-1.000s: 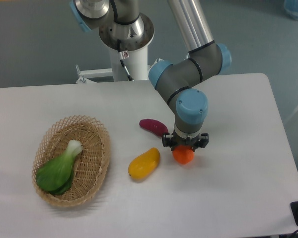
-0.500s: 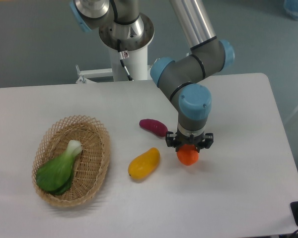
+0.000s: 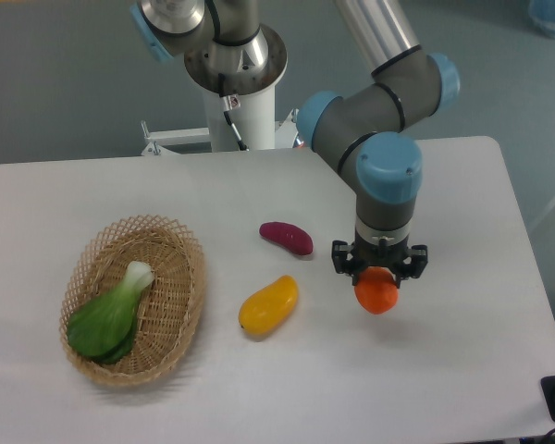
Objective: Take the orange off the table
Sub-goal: 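Lift the grasped orange up off the table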
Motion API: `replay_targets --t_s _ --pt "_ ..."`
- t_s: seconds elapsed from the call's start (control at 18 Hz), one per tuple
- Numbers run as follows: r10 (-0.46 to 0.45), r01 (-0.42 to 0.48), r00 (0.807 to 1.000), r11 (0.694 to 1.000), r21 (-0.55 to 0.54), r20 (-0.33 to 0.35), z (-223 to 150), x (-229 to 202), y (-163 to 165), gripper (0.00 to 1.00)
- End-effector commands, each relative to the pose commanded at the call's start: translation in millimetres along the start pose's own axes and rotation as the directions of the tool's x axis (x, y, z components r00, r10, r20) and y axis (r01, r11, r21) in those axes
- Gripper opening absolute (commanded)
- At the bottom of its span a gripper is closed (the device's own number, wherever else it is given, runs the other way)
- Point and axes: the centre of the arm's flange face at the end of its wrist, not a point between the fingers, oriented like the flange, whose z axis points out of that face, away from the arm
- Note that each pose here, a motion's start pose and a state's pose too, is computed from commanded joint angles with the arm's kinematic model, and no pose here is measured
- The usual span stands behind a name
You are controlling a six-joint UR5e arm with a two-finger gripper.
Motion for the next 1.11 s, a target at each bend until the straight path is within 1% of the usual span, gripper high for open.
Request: replay_targets --t_s 0.11,0.17,0.22,0.56,0.78,0.89,0.94,1.11 --pt "0.048 -0.048 0.999 0.999 0.017 -0.011 -3 -12 6 0.60" --pt "0.073 -0.073 0.997 0.997 0.035 -0.005 -15 -21 13 0.60" --pt "0.090 -0.090 0.996 0.995 0.036 -0.003 -17 -23 15 0.60" --pt "0.193 -0.193 0.981 0.981 0.026 0.010 -16 -37 19 0.61" --pt "0.259 -0.259 0.966 0.966 0.016 -0.001 -16 -37 20 0.64" --pt "0.297 -0.297 0.955 0.955 0.011 -0.010 -16 -42 24 0.64" --pt "0.324 -0.324 0.946 0.946 0.007 -0.020 -17 -43 24 0.64" --pt "0.327 -0.327 0.944 0.945 -0.005 -0.045 -18 -47 21 0.64"
